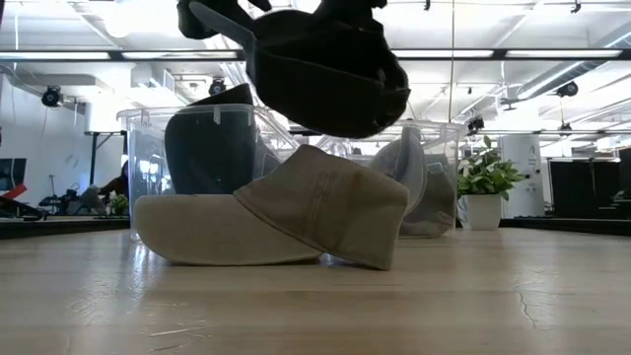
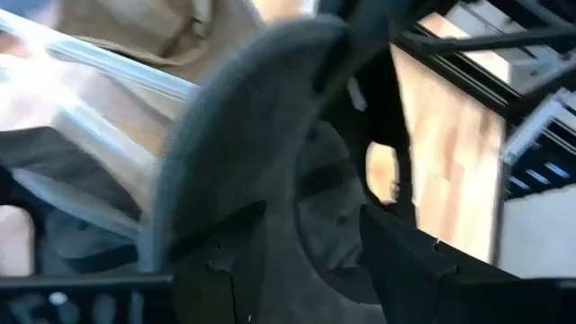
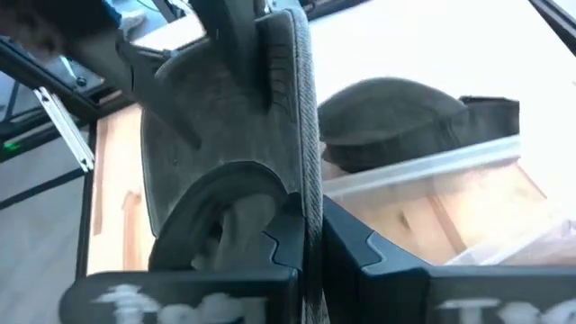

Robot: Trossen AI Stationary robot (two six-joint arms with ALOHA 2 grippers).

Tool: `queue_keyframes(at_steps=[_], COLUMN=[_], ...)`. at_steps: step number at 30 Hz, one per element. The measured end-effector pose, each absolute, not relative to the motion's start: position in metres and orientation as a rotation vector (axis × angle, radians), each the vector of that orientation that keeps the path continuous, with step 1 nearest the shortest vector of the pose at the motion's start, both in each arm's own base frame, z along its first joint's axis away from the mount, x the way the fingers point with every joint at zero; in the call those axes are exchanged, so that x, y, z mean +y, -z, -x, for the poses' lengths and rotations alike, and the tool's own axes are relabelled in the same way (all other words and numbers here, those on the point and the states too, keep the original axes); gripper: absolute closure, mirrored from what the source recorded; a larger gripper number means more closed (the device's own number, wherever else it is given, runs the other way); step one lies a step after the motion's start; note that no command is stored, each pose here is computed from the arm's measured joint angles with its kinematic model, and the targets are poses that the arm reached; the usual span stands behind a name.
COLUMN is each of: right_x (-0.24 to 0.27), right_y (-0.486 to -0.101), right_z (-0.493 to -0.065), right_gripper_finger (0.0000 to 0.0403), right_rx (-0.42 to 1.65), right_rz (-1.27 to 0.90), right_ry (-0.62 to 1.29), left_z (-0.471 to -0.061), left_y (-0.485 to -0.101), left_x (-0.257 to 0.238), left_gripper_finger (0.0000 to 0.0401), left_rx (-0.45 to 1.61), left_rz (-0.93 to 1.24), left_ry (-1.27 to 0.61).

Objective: Pick & Place hat
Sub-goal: Put the black cap into the left transparent bin

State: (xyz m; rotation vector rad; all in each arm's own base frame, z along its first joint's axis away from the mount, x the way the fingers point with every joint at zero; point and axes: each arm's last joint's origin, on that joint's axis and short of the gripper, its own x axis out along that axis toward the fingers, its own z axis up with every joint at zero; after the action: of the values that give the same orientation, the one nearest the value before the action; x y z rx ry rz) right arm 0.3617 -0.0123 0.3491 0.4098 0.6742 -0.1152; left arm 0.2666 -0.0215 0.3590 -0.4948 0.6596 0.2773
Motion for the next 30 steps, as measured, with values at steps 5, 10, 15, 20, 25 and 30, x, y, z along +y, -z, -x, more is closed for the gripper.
queue_keyframes(at_steps=[5, 10, 15, 20, 25, 30], right_x=[-0.013, -0.015, -0.016, -0.018, -0.020, -0.020], right_y=[-0.350, -0.352, -0.360, -0.381, -0.383, -0.357], right_z=[-0.362, -0.362, -0.351, -0.333, -0.324, -0.320], right_gripper_finger=[0.0389, 0.0359, 0.0293, 0.0228, 0.0197, 0.0195], right_rx=[0.668, 0.645, 0.643, 0.568, 0.594, 0.774], right_rz=[-0.408, -0.391, -0.362, -0.321, -0.319, -0.354], right_ry=[0.120, 0.169, 0.229, 0.301, 0.339, 0.396], left_z=[-0.265, -0.258, -0.240, -0.214, -0.209, -0.219], left_y=[-0.358, -0.359, -0.371, -0.405, -0.420, -0.403], left_x=[-0.021, -0.016, -0.010, -0.004, 0.000, 0.001], left_gripper_finger=[0.0298, 0.0391, 0.0400, 0.0401, 0.0401, 0.0395], left_rx=[0.678, 0.667, 0.707, 0.658, 0.629, 0.690], left_rz=[0.472, 0.390, 0.328, 0.272, 0.271, 0.288], left_ry=[-0.293, -0.412, -0.521, -0.648, -0.605, -0.577])
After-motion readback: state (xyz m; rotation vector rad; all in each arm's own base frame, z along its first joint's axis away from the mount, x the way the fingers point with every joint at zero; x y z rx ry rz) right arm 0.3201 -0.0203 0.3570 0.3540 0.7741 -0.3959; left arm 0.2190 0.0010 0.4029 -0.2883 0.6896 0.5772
